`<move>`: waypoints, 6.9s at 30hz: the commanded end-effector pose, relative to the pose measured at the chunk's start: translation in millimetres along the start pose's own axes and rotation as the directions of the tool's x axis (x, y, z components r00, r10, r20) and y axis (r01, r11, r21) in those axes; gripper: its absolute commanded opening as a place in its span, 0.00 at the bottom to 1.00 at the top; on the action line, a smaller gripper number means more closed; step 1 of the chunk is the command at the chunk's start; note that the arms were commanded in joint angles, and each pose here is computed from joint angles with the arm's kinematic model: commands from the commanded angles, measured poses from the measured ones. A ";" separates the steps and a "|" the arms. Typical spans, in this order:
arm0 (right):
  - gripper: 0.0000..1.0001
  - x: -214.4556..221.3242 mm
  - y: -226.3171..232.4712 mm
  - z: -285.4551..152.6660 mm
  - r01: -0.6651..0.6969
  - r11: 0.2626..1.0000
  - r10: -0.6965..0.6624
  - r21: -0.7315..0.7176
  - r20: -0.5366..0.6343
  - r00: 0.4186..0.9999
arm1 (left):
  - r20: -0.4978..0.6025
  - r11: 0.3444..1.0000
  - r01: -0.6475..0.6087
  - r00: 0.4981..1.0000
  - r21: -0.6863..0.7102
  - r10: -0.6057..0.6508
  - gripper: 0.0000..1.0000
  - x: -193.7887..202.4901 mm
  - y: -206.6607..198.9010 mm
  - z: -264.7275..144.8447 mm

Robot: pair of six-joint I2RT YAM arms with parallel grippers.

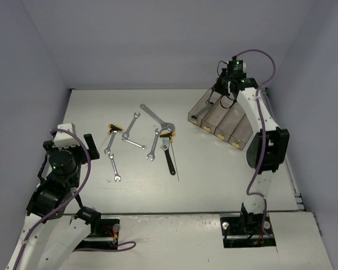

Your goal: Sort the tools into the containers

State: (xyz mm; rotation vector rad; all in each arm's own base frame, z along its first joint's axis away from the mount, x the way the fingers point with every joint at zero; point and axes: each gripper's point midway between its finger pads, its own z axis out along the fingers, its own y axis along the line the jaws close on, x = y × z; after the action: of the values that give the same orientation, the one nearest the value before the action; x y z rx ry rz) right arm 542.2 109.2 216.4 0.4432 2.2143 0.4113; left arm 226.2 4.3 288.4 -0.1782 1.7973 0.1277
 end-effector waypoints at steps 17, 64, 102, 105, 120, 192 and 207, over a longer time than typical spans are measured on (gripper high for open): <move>0.48 7.2 -13.5 76.0 -0.227 0.974 0.226 0.024 0.045 0.973 | 0.026 1.000 0.007 1.000 0.010 -0.007 0.88 -10.4 -6.9 7.0; 0.58 205.1 -20.3 -216.1 0.325 0.875 -0.319 -0.359 0.078 0.945 | 0.463 -0.097 -0.656 0.413 0.748 0.784 0.88 87.6 -304.9 255.4; 0.58 235.7 -26.6 -226.1 0.236 0.873 -0.253 -0.426 0.018 0.967 | 0.324 -0.241 -0.262 0.345 0.935 0.881 0.48 226.7 -274.7 240.7; 0.58 232.1 -23.8 -232.9 0.233 0.867 -0.241 -0.441 0.038 0.970 | 0.278 -0.212 -0.205 0.390 0.956 0.878 0.39 224.6 -271.4 225.5; 0.58 226.5 -17.5 -252.0 0.218 0.846 -0.206 -0.486 0.080 0.975 | -0.005 -0.045 0.092 0.481 0.995 0.877 0.32 216.5 -268.9 151.0; 0.00 293.9 123.9 106.6 0.801 0.357 -0.922 -0.481 -0.045 0.384 | -0.171 0.968 -0.141 0.969 0.206 0.177 0.88 43.1 -53.5 42.0; 0.00 208.2 147.4 19.4 0.790 0.518 -0.830 -0.327 0.030 0.557 | -0.162 0.965 -0.125 0.973 0.230 0.165 0.88 41.4 -56.1 36.9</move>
State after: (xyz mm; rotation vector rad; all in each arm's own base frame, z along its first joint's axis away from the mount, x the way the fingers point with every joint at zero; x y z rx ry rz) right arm 448.4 334.4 20.4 -1.0157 2.3034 0.2543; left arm 253.6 -43.6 215.1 0.1277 2.0801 0.0495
